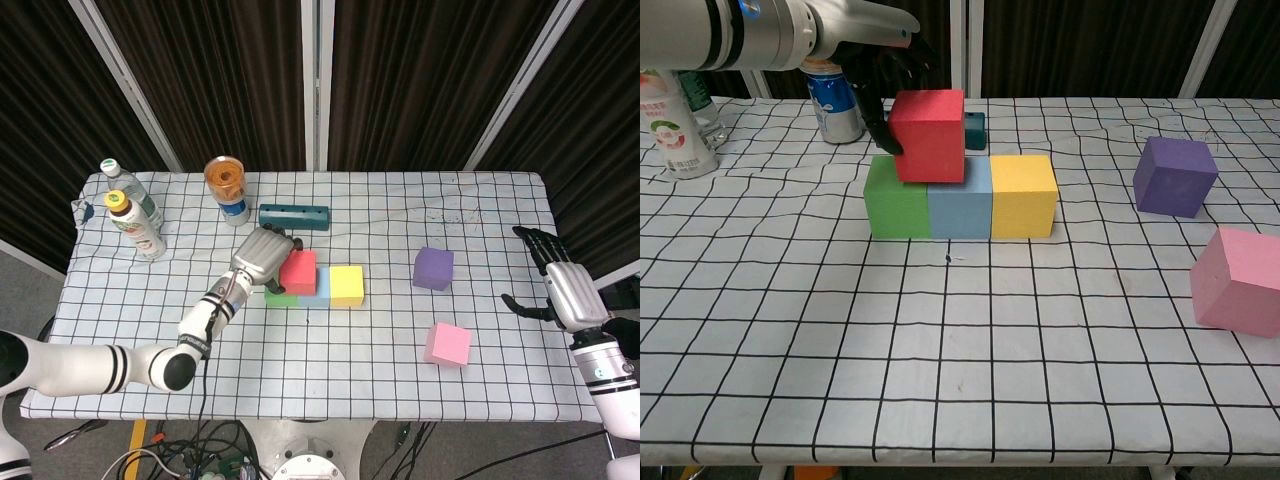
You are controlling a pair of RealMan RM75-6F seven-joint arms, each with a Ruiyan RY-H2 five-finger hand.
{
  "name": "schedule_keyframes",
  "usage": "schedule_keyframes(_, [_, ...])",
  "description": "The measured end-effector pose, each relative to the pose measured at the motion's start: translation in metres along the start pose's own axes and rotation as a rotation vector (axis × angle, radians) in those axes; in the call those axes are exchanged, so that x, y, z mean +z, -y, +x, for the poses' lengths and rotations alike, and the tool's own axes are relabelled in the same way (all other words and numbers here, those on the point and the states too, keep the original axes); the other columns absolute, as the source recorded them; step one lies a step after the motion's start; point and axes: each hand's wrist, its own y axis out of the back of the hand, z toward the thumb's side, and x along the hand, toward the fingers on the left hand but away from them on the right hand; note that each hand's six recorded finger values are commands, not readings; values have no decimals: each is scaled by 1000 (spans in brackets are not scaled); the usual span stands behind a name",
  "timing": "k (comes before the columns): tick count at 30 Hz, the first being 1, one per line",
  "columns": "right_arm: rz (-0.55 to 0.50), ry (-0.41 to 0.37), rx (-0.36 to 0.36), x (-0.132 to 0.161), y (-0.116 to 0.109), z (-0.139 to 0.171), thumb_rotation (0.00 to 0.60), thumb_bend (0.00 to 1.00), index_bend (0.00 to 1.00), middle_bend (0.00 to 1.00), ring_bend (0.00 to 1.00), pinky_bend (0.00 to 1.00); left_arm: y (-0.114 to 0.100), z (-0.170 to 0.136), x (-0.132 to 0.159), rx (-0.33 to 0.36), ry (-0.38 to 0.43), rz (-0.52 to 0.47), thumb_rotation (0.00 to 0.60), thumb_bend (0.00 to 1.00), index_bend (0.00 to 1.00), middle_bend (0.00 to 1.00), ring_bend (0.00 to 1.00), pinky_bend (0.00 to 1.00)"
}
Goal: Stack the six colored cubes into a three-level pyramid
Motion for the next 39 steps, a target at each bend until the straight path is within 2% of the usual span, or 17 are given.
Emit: schedule_keyframes(39, [3,-5,5,1,1,-1,600,174,0,75,0,0,10,-3,-1,-21,-63,9,600,100,317,399,242,203])
